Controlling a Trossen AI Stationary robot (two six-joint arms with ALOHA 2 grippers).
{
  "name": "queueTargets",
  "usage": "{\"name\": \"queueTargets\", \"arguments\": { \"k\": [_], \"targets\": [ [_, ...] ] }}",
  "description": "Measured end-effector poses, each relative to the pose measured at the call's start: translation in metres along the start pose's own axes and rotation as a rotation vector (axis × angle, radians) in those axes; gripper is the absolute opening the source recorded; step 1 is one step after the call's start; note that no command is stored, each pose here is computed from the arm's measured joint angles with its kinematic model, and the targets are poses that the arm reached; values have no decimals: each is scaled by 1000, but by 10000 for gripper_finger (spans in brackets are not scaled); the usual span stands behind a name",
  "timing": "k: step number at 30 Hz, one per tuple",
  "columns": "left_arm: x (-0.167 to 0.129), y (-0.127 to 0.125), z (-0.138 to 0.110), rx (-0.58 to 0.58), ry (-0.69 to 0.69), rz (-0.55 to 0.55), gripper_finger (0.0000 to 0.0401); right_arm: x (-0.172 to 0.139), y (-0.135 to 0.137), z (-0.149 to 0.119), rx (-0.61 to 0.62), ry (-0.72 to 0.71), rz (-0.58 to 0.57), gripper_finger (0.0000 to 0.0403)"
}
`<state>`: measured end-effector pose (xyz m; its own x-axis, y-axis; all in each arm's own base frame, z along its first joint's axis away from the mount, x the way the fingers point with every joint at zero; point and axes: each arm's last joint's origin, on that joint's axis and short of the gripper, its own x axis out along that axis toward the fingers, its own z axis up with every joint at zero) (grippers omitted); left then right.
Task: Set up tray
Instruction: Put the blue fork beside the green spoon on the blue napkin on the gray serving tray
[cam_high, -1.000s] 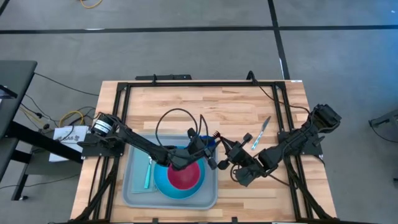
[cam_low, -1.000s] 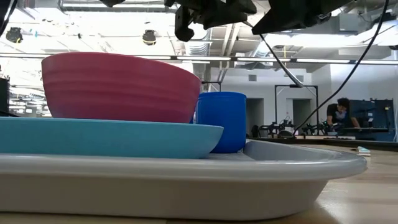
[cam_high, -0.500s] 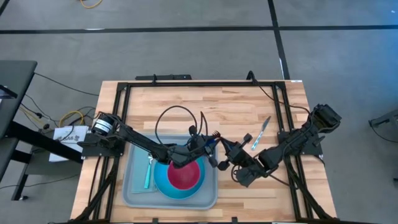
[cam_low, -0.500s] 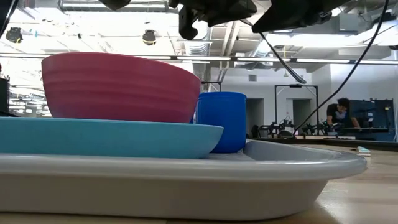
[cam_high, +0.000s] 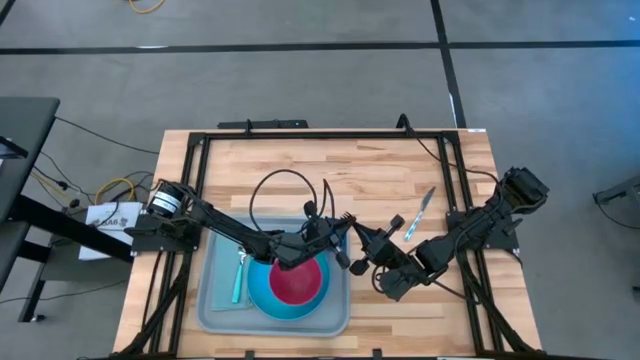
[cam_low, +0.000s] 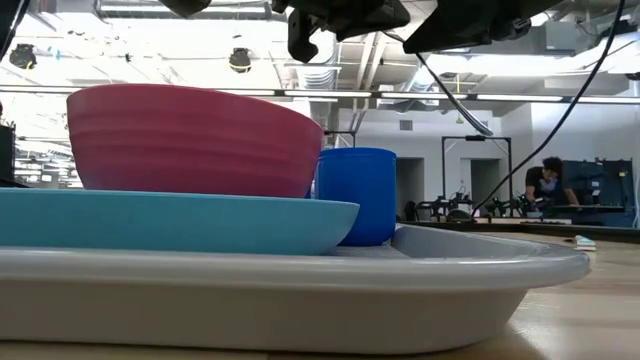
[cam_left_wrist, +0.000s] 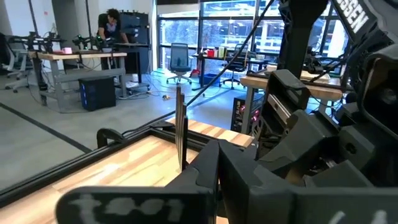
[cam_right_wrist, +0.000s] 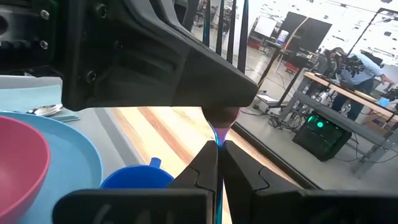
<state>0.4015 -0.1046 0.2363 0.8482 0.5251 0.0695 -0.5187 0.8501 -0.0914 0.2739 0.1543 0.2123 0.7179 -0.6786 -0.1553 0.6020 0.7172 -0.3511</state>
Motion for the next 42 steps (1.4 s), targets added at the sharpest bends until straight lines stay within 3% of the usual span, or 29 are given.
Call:
{"name": "queueTargets", "arguments": {
  "k": [6,13,16,21,25,42],
  "targets": [
    [-3,-6,-4,45,31,-119,3,0,0,-1,-13,2,1,8],
    [-17,-18,-13,219,96,-222,41,-3,-1,-2,-31,-9,-35,8],
    [-24,-21,-18,284,130,-177,67,-6,-1,-3,-43,-15,-44,8],
    [-37,-25,-19,316,137,8,101,-10,0,-3,-47,-26,-53,8],
    [-41,-27,-11,284,89,91,114,-10,0,-3,-47,-26,-53,8],
    [-11,-7,-3,96,25,63,116,-9,0,-1,-25,-29,-54,8]
  ]
}}
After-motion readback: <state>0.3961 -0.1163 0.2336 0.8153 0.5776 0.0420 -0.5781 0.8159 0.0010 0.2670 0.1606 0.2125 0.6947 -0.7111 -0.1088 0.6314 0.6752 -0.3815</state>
